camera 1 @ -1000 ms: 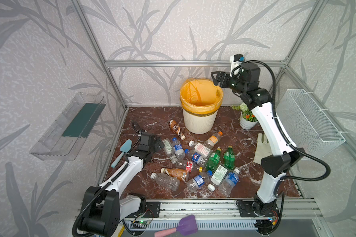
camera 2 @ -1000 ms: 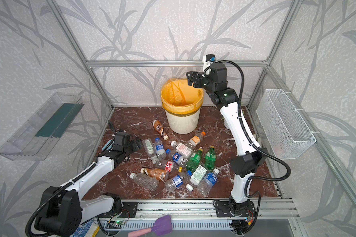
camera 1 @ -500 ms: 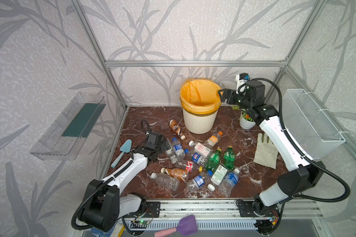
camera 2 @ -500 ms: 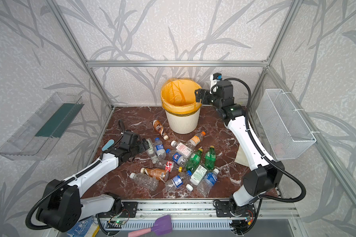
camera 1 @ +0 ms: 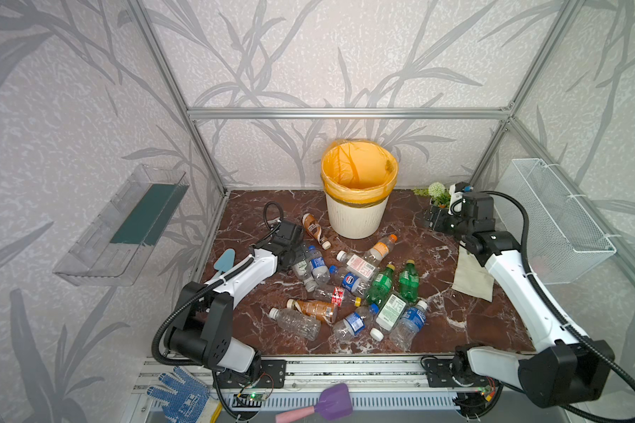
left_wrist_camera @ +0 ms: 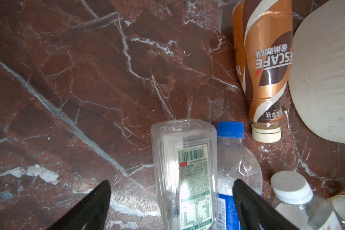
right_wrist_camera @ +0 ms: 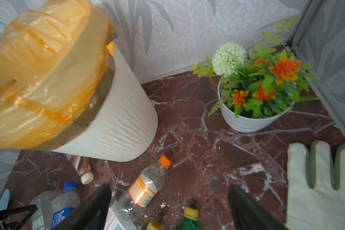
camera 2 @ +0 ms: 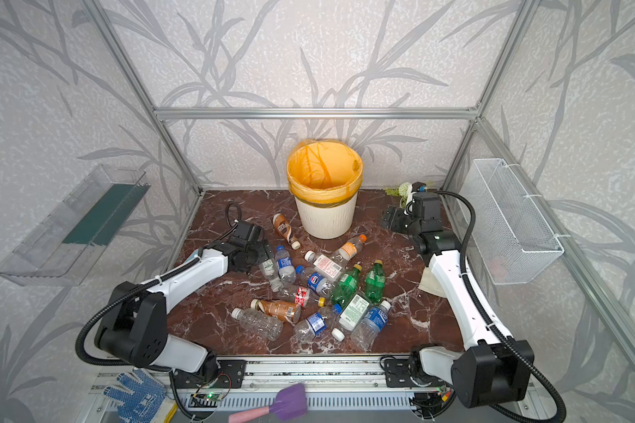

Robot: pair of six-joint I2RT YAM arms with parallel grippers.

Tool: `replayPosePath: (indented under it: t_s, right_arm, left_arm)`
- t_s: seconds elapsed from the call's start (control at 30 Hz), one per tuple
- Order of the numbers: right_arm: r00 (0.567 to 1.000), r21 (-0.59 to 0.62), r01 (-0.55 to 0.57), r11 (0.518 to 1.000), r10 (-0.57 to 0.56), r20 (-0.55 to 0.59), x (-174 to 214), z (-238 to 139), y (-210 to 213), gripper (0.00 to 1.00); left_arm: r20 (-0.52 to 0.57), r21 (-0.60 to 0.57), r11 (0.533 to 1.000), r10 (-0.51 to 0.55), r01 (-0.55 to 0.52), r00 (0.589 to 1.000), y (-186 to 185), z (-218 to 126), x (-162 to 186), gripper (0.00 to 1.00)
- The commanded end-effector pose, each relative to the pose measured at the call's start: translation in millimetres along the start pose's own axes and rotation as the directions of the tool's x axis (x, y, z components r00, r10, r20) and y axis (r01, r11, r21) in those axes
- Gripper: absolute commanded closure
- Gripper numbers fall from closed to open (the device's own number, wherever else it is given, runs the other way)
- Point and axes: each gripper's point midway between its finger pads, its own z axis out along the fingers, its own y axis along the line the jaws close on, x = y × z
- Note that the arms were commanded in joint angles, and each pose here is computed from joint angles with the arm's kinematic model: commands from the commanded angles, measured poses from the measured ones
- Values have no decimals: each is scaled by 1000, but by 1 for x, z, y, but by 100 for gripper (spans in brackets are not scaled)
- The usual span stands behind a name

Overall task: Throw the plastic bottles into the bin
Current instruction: 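Open the right gripper over the bin while the left gripper grasps a clear square bottle, then lift the clear square bottle with the left gripper and release it into the bin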

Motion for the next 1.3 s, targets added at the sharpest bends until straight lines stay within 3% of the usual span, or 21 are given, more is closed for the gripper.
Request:
replayPosePath:
  t_s: [0.0,0.17,0.33,0.47,0.8,0.93,1.07,1.27]
  right_arm:
    - [996,90,8,996,0,-90,34,3,-27,7]
    - [989,132,4,991,16,-148,59,2,-43,6]
    - [989,157,-18,987,40,-142,67,-3,-53,6]
    - [988,164,-28,986,52,-145,71,-5,-57,6]
    - [987,162,-35,986,59,-149,72,-8,-57,6]
    - [987,159,-36,987,60,-149,72,-8,-56,6]
    - [988,157,-37,987,60,-144,70,-8,-55,6]
    - [991,151,-37,988,56,-125,62,-8,-53,6]
  left_arm:
    - [-18,-101,995,-6,4,1000,8,-2,4,5]
    - [-36,-170,985,-32,25,999,11,6,7,11]
    - [-58,-219,975,-42,28,997,13,16,9,13]
    - [-70,-302,953,-52,28,996,21,19,8,20]
    - [-88,-314,946,-108,76,990,31,31,16,34]
    - [-86,-299,949,-128,97,988,32,32,17,46]
    - [-33,-233,964,-142,130,989,24,20,5,56]
    - [163,-156,971,-155,180,974,21,-40,-46,58]
